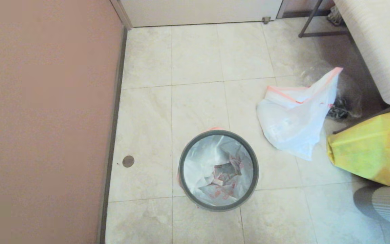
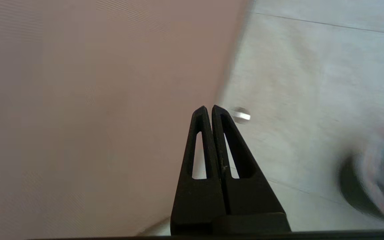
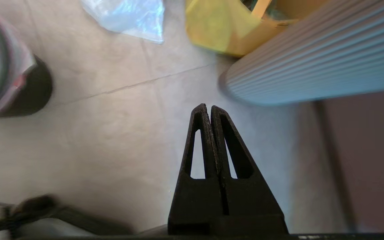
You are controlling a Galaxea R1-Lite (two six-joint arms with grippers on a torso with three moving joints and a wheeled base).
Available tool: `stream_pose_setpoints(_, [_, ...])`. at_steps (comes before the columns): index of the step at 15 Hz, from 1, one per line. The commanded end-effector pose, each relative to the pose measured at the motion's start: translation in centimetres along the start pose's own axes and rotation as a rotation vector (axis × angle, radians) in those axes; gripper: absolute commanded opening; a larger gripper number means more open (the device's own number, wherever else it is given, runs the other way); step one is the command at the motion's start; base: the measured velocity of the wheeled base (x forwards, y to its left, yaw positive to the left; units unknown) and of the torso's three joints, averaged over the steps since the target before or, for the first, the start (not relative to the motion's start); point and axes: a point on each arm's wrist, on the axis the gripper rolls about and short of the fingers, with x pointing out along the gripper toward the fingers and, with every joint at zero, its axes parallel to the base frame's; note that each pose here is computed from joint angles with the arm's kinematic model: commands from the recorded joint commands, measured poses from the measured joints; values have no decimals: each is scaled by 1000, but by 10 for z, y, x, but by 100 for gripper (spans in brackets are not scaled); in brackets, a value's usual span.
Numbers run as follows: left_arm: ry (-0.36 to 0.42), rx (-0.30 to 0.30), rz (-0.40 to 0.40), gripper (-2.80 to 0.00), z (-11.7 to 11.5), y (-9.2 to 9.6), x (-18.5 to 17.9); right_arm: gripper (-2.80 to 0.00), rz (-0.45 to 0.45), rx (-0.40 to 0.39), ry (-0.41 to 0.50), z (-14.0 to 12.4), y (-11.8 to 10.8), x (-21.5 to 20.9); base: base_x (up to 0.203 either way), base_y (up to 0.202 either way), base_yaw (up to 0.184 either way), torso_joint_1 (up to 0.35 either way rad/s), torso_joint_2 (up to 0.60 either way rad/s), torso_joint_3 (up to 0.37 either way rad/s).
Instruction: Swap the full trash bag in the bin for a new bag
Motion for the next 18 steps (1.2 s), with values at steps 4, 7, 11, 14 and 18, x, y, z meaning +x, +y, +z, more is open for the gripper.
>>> stream_pose_setpoints(4, [-13, -13, -274, -280, -31, 10, -25, -280, 33, 43, -160, -28, 11, 33, 0, 0, 0, 0, 0, 0])
stream_pose_setpoints(7, [37, 19, -353, -280, -54, 8, -20, -280, 171, 57, -232, -45, 21, 57, 0, 0, 0, 0, 0, 0])
stream_pose_setpoints(11, [18, 115, -356, -280, -85, 2, -1, -280, 292, 41, -220, -66, 28, 72, 0, 0, 0, 0, 0, 0])
stream_pose_setpoints(14, [9, 158, -369, -280, -103, 0, 7, -280, 320, 24, -196, -75, 29, 76, 0, 0, 0, 0, 0, 0])
stream_pose_setpoints(18, [40, 175, -440, -280, -112, -2, 8, -280, 314, -75, -154, -81, 30, 77, 0, 0, 0, 0, 0, 0])
